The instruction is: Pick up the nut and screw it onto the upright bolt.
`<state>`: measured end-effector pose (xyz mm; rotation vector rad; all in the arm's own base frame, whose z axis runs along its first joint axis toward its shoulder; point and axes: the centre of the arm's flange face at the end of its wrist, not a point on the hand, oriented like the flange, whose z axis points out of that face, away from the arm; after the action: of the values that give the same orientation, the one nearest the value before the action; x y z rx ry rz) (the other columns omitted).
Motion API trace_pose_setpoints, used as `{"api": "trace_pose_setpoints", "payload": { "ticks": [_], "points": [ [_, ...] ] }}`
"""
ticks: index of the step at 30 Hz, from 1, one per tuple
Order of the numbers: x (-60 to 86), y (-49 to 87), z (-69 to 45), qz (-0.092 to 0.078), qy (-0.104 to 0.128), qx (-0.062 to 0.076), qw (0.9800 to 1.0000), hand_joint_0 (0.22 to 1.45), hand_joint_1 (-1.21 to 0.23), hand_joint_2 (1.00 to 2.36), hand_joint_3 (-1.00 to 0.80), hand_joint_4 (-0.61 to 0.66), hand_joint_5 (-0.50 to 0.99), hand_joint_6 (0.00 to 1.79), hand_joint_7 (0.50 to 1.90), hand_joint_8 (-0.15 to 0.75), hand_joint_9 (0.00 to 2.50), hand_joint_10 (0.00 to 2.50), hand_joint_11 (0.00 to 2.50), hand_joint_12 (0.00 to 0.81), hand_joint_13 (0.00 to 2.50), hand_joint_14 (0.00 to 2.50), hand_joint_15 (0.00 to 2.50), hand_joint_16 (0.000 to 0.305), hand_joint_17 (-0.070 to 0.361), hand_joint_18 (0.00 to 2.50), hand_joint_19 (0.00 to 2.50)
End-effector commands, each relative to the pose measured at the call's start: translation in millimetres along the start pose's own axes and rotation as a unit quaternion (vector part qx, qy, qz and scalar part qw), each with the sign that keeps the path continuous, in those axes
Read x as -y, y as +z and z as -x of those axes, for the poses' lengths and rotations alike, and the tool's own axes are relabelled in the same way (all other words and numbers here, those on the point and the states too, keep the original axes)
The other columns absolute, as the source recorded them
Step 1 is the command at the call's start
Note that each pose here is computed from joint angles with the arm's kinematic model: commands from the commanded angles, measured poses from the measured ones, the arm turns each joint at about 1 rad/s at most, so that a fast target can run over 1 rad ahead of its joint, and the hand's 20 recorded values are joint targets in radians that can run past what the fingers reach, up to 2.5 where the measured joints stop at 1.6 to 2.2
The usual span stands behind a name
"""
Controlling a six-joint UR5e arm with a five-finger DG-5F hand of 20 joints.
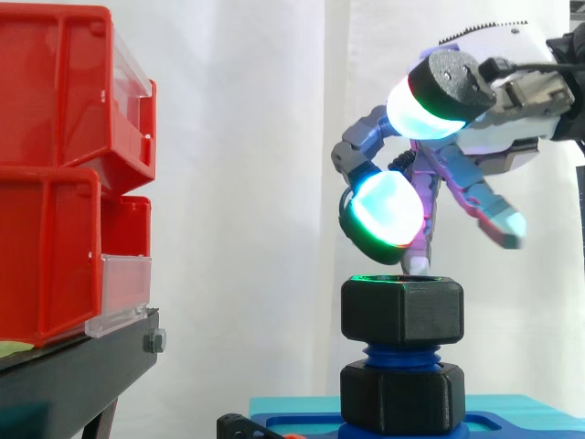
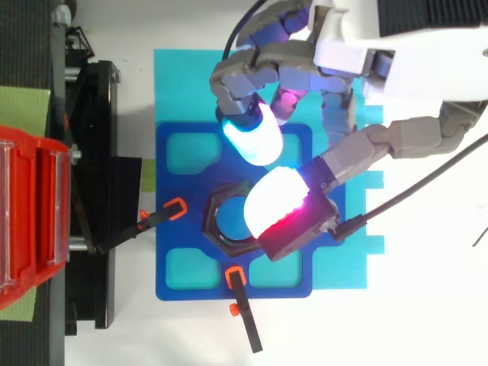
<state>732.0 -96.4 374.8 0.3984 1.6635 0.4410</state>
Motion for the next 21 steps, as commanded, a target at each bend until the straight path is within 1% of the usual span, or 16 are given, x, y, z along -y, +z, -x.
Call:
{"api": "trace_pose_setpoints", "payload": {
  "ticks": [1, 2, 3, 5, 7, 8, 10, 12, 13, 15, 16, 17, 20, 21],
  "points": [
    [-5.8, 1.1, 1.9, 0.002, 0.0, 0.002, 1.0, 0.55, -0.41, 1.0, -0.5, 0.24, -0.01, 0.51, 1.15, 0.278, 1.54, 0.01, 0.17, 0.248, 1.07, 0.0, 0.01, 0.019, 0.044, 0.57, 0.0],
    [-6.1, 1.2, 0.9, 0.001, 0.0, 0.002, 1.0, 0.55, -0.41, 1.0, -0.5, 0.24, -0.01, 0.51, 1.15, 0.282, 1.54, 0.01, 0.19, 0.252, 1.06, 0.0, 0.01, 0.02, 0.044, 0.57, 0.0],
    [-7.0, 1.7, 0.8, 0.001, 0.0, 0.003, 1.0, 0.54, -0.41, 1.0, -0.5, 0.24, -0.03, 0.51, 1.11, 0.283, 1.51, 0.01, 0.18, 0.257, 1.03, 0.0, 0.0, 0.021, 0.047, 0.55, 0.0],
    [-9.0, 2.7, -1.4, 0.002, 0.0, 0.005, 1.0, 0.54, -0.43, 1.0, -0.5, 0.26, -0.05, 0.5, 1.03, 0.287, 1.46, 0.01, 0.17, 0.263, 0.99, 0.0, 0.0, 0.021, 0.048, 0.54, 0.0],
    [-10.3, 3.6, -3.0, 0.003, 0.001, 0.007, 1.0, 0.53, -0.43, 1.0, -0.5, 0.28, -0.08, 0.5, 0.89, 0.281, 1.39, 0.0, 0.14, 0.265, 0.93, 0.0, 0.0, 0.022, 0.05, 0.51, 0.0],
    [-11.8, 5.4, -6.3, 0.004, 0.001, 0.009, 1.0, 0.53, -0.43, 1.0, -0.5, 0.28, -0.08, 0.5, 0.87, 0.281, 1.38, 0.0, 0.14, 0.268, 0.93, 0.0, 0.0, 0.023, 0.051, 0.5, 0.0],
    [-13.6, 5.8, -6.9, 0.006, 0.001, 0.011, 0.9999, 0.53, -0.44, 1.0, -0.5, 0.27, -0.1, 0.5, 0.8, 0.28, 1.32, 0.0, 0.1, 0.274, 0.9, 0.0, 0.0, 0.023, 0.052, 0.49, 0.0],
    [-15.6, 6.5, -13.4, 0.005, 0.001, 0.009, 0.9999, 0.52, -0.44, 1.0, -0.5, 0.25, -0.11, 0.5, 0.74, 0.27, 1.24, 0.0, 0.05, 0.273, 0.83, 0.0, 0.0, 0.024, 0.054, 0.45, 0.0],
    [-16.0, 6.6, -16.9, 0.005, 0.001, 0.007, 1.0, 0.52, -0.45, 1.0, -0.5, 0.24, -0.12, 0.5, 0.72, 0.277, 1.19, 0.0, 0.01, 0.275, 0.8, 0.0, 0.0, 0.025, 0.056, 0.41, 0.0],
    [-17.7, 7.8, -22.5, 0.006, 0.0, 0.005, 1.0, 0.52, -0.45, 1.0, -0.5, 0.23, -0.13, 0.5, 0.69, 0.27, 1.13, 0.0, 0.0, 0.277, 0.74, 0.0, 0.0, 0.026, 0.059, 0.37, 0.0],
    [-18.8, 8.4, -22.6, 0.007, 0.0, 0.007, 1.0, 0.51, -0.45, 1.0, -0.5, 0.21, -0.15, 0.5, 0.67, 0.256, 1.0, 0.0, 0.0, 0.283, 0.68, 0.0, 0.0, 0.028, 0.063, 0.33, 0.0],
    [-22.2, 10.0, -23.3, 0.011, 0.0, 0.011, 0.9999, 0.51, -0.45, 1.0, -0.5, 0.21, -0.15, 0.5, 0.66, 0.258, 0.98, 0.0, 0.0, 0.285, 0.66, 0.0, 0.0, 0.028, 0.064, 0.3, 0.0],
    [-28.7, 11.3, -26.8, 0.014, 0.0, 0.01, 0.9998, 0.5, -0.45, 1.0, -0.5, 0.2, -0.16, 0.5, 0.64, 0.259, 0.85, 0.0, 0.0, 0.296, 0.51, 0.0, 0.0, 0.029, 0.066, 0.15, 0.0],
    [-31.0, 11.7, -27.1, 0.015, -0.001, 0.01, 0.9998, 0.49, -0.45, 1.0, -0.5, 0.19, -0.16, 0.5, 0.64, 0.255, 0.79, 0.0, 0.0, 0.296, 0.46, 0.0, 0.0, 0.03, 0.067, 0.06, 0.0]
  ]
}}
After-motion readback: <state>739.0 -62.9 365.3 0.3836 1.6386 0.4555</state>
